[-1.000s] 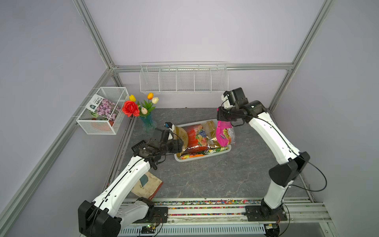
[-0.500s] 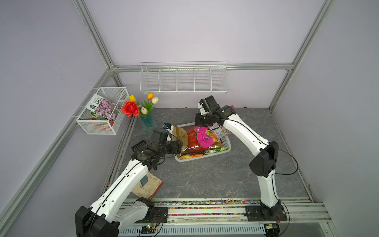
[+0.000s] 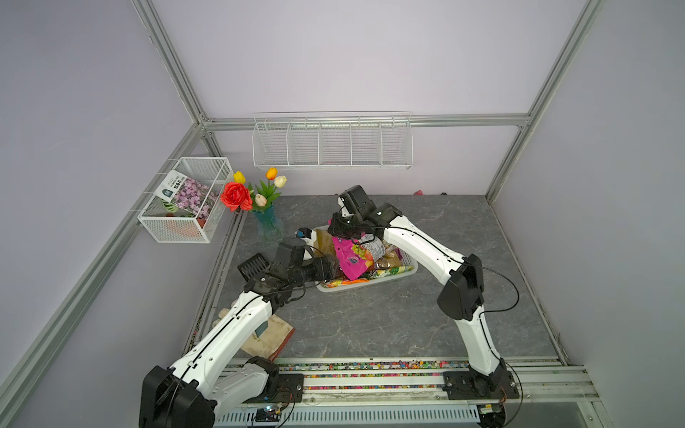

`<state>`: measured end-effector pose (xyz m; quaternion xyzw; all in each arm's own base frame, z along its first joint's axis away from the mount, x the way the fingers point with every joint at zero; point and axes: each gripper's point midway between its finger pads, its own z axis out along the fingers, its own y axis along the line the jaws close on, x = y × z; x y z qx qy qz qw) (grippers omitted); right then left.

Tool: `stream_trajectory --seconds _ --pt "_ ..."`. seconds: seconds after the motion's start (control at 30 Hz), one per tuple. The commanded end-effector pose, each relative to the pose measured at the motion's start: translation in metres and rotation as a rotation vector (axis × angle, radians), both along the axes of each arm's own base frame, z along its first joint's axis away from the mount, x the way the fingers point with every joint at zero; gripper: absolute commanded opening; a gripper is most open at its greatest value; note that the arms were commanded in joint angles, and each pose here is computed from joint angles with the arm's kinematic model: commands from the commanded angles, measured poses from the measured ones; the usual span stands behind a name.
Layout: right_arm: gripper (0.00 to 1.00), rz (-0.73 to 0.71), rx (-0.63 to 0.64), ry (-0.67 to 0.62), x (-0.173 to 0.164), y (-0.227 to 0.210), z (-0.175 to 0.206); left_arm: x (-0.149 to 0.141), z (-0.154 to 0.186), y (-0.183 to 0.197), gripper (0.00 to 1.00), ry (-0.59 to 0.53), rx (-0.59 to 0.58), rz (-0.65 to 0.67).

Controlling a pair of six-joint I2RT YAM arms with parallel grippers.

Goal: Put the candies in the basket
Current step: Place the candy in the basket.

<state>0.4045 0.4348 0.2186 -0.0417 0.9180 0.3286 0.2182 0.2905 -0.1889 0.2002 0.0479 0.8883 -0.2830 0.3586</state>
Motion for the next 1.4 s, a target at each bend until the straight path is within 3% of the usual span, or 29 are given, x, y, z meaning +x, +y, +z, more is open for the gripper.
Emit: stream_trajectory --seconds 0.0,0.2,0.37,0.57,0.77,1.0,1.17,1.37 --pt "0.26 0.024 0.027 -0.07 0.002 0.003 0.023 0.01 0.006 -0.008 0.8 -0.017 -0.085 0.018" --pt "0.42 0.036 -0.079 -0.162 0.01 -0.058 0.042 0.028 0.005 -0.019 0.8 -0.009 -0.11 0.026" --pt "0.47 -0.056 -0.219 -0.213 0.029 -0.15 0.028 0.039 0.005 -0.03 0.79 0.024 -0.124 0.004" --pt "0.48 -0.127 -0.347 -0.155 0.037 -0.23 -0.008 0.042 0.01 -0.04 0.76 0.067 -0.165 -0.015" --pt "0.48 -0.113 -0.382 -0.078 0.039 -0.246 -0.037 0.048 0.018 -0.04 0.79 0.072 -0.205 0.026" --pt "0.47 -0.108 -0.352 -0.057 0.042 -0.246 -0.043 0.047 0.03 -0.048 0.79 0.178 -0.317 0.071" --pt "0.47 -0.106 -0.335 -0.06 0.041 -0.247 -0.042 0.045 0.033 -0.042 0.79 0.142 -0.354 0.104" --pt "0.47 -0.107 -0.33 -0.065 0.045 -0.251 -0.043 0.057 0.016 -0.061 0.59 0.173 -0.344 0.024"
